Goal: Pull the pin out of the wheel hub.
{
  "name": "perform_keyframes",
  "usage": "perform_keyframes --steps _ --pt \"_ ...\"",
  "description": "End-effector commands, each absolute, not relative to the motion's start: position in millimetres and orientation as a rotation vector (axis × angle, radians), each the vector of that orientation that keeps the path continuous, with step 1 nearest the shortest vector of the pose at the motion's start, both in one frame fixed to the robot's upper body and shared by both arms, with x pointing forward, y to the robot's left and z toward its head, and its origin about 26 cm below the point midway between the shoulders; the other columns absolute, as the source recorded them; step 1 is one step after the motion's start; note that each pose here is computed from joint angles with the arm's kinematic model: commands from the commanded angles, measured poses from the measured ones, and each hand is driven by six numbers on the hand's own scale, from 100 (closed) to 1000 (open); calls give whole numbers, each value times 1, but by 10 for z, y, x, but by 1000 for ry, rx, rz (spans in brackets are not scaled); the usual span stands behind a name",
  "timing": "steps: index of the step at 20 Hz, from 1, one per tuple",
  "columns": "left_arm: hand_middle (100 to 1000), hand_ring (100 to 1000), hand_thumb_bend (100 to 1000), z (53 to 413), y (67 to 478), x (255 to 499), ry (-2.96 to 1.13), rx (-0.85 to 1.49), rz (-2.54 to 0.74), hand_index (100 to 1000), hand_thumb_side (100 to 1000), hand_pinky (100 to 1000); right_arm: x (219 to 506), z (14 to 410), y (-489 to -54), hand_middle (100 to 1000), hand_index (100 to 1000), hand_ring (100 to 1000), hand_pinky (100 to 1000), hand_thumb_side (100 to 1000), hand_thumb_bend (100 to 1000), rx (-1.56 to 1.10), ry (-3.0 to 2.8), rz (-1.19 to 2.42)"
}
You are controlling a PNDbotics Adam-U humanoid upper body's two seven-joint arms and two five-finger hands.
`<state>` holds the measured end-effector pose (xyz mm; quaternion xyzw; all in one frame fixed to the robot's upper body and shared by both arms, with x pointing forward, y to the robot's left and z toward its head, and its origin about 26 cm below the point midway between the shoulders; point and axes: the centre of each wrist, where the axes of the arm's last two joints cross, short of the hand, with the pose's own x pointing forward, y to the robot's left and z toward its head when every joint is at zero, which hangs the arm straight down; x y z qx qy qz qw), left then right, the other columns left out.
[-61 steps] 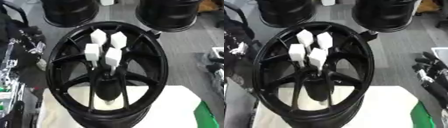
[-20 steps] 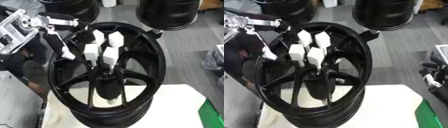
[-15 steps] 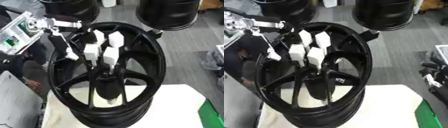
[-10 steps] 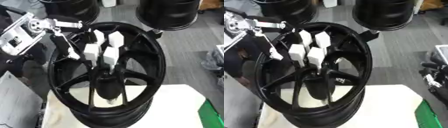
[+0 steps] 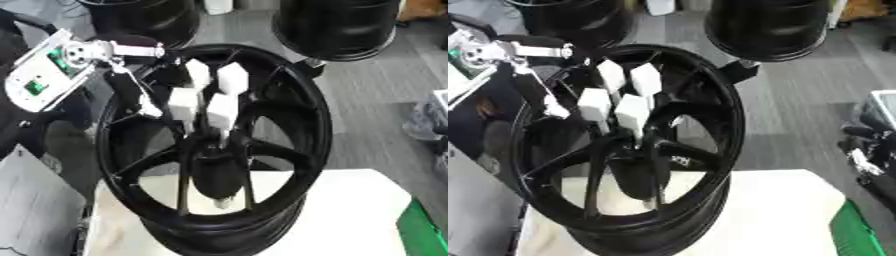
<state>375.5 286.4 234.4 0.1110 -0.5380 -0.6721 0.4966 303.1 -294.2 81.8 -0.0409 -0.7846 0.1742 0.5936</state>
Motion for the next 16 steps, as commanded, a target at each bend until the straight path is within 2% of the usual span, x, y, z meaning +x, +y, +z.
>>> perform_keyframes --steps 1,11,12,16 --pt "616 606 473 2444 2896 3758 -1307 317 -1624 739 124 681 3039 881 -2970 760 938 732 790 427 100 -101 -1841 414" --pt "563 560 444 2407 2848 3767 -1315 280 -1609 690 148 653 3042 882 -2966 760 938 732 791 426 100 -99 -1842 415" --pt "546 546 409 2405 2840 3769 -1318 278 -1606 674 131 644 3042 881 -2965 760 938 732 791 426 100 -99 -1842 415" --pt "509 513 362 2390 2812 3778 -1327 276 -1585 637 100 623 3041 877 -2963 760 939 732 791 427 100 -97 -1841 416"
